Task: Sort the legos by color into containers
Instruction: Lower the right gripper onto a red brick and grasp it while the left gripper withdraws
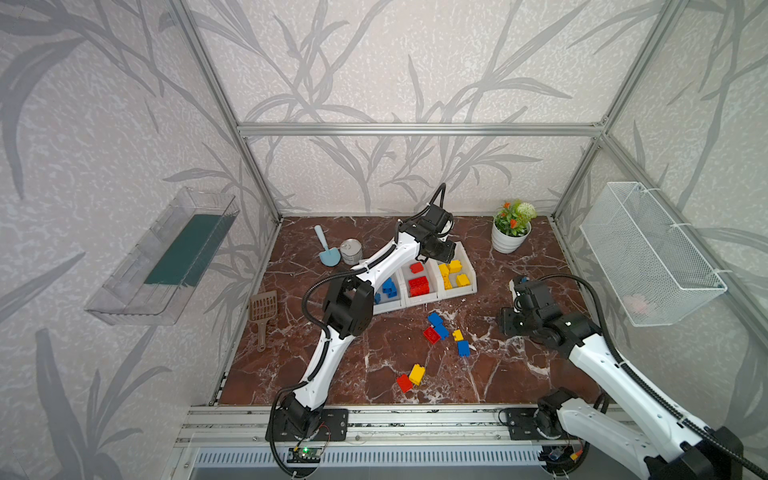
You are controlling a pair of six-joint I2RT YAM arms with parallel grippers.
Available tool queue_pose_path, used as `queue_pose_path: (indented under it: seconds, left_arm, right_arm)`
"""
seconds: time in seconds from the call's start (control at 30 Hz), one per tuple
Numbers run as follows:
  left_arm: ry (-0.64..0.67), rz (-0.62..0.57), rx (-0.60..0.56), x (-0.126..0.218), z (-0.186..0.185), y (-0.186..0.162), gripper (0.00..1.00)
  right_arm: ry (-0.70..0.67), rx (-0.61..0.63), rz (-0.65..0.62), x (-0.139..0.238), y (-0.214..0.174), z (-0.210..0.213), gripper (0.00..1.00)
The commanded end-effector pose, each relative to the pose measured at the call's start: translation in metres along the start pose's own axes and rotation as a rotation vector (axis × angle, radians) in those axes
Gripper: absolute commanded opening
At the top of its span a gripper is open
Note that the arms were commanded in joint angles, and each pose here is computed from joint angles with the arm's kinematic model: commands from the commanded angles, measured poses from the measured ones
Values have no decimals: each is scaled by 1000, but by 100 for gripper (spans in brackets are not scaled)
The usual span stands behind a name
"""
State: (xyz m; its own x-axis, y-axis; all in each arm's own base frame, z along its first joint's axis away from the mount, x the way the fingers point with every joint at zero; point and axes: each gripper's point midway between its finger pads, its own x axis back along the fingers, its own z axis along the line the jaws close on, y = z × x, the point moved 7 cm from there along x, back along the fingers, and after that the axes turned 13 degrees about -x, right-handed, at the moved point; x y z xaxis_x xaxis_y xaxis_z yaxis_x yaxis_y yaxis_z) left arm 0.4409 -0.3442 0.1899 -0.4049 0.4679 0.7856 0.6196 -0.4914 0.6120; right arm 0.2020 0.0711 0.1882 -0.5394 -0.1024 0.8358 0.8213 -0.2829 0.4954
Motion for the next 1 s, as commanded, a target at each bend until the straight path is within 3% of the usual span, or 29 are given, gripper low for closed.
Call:
queue_pose_path:
  seconds: [0.0, 0.17, 0.47, 0.97]
  left_arm:
    - [33, -78, -6, 48, 4, 15, 60]
    - [76, -111, 10, 84, 16, 4, 60]
    - [238, -181, 127, 152, 49, -56, 61]
    - [379, -196, 307, 206, 72, -150, 63]
  right_arm:
    - [12, 14, -18, 6, 10, 5, 64]
    - [49, 41, 20, 0, 7, 11, 64]
    - [114, 146, 139, -20, 0, 41, 64]
    - [168, 466, 299, -55, -42, 151, 64]
